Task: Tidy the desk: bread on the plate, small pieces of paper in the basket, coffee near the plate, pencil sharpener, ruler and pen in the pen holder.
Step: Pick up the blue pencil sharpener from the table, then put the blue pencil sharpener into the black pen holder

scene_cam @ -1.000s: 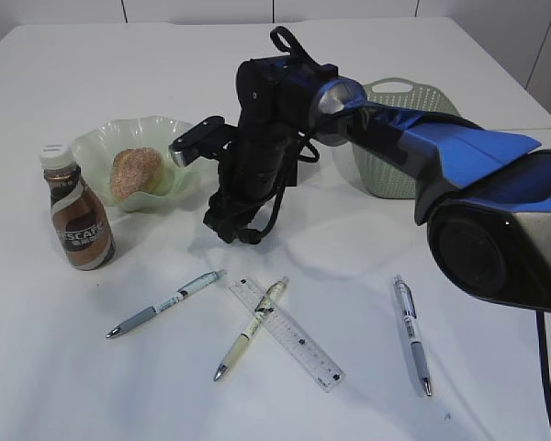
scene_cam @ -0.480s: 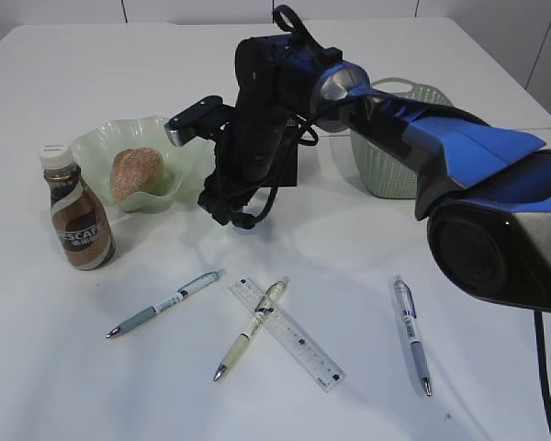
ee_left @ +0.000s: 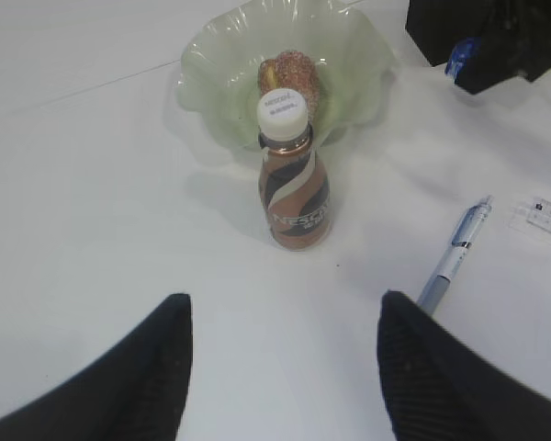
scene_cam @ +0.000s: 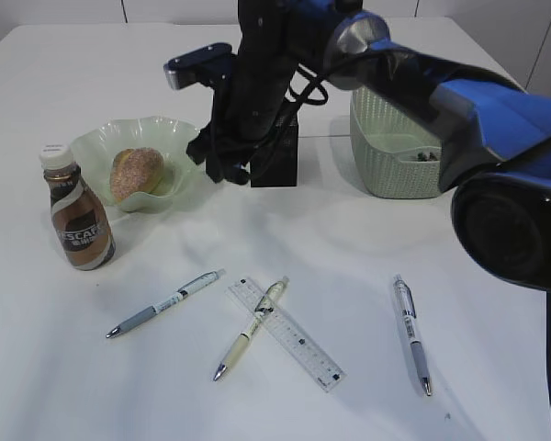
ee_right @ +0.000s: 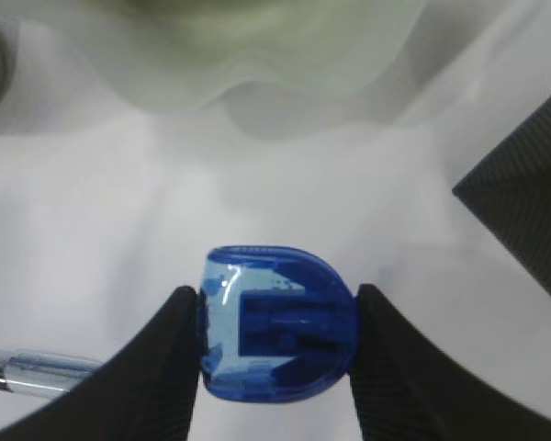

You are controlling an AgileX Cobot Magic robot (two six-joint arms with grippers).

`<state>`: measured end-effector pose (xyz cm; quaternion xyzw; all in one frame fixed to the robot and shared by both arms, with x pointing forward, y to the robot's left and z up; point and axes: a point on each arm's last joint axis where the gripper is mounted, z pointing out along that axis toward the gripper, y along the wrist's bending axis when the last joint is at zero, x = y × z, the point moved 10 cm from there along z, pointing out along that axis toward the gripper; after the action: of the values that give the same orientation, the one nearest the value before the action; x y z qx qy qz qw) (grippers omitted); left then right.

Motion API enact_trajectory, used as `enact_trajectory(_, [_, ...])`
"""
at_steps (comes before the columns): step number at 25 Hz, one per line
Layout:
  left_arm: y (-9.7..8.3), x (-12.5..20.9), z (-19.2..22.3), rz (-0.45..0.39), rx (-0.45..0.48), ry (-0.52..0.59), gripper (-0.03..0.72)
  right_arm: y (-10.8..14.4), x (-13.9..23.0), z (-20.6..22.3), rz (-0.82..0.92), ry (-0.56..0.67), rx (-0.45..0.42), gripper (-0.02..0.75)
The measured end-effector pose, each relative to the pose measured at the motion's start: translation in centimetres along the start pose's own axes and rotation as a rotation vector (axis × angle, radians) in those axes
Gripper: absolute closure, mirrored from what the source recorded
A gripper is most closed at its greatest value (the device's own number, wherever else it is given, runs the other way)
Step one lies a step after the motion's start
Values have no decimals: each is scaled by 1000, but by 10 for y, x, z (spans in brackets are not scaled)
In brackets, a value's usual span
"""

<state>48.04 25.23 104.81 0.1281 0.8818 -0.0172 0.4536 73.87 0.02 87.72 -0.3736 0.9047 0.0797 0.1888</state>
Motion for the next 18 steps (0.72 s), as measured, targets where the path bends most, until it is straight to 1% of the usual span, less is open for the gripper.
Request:
enact_trajectory(3, [0,0,0,0,0,0,240,-5,-16,-41,35,-64,45,364])
enact_trajectory(4, [0,0,0,0,0,0,240,-5,-16,-41,35,-64,45,364])
enact_trajectory(6, [0,0,0,0,0,0,240,-12,-23,-69,78,-102,94,364])
enact_trajectory(8, [0,0,0,0,0,0,240,-15,-26,-79,90,-115,113,364])
enact_trajectory(9, [0,0,0,0,0,0,240,-20,-27,-87,108,-125,143,365])
enact_trajectory(11, [0,0,0,0,0,0,240,-20,-27,-87,108,-125,143,365])
enact_trajectory(12, [0,0,0,0,0,0,240,-28,-28,-95,130,-136,189,365])
enact_trajectory(13, [0,0,0,0,0,0,240,-30,-28,-96,133,-137,199,365])
enact_trajectory(18, [-4,0,0,-27,20,0,240,-49,-25,-103,151,-130,303,365])
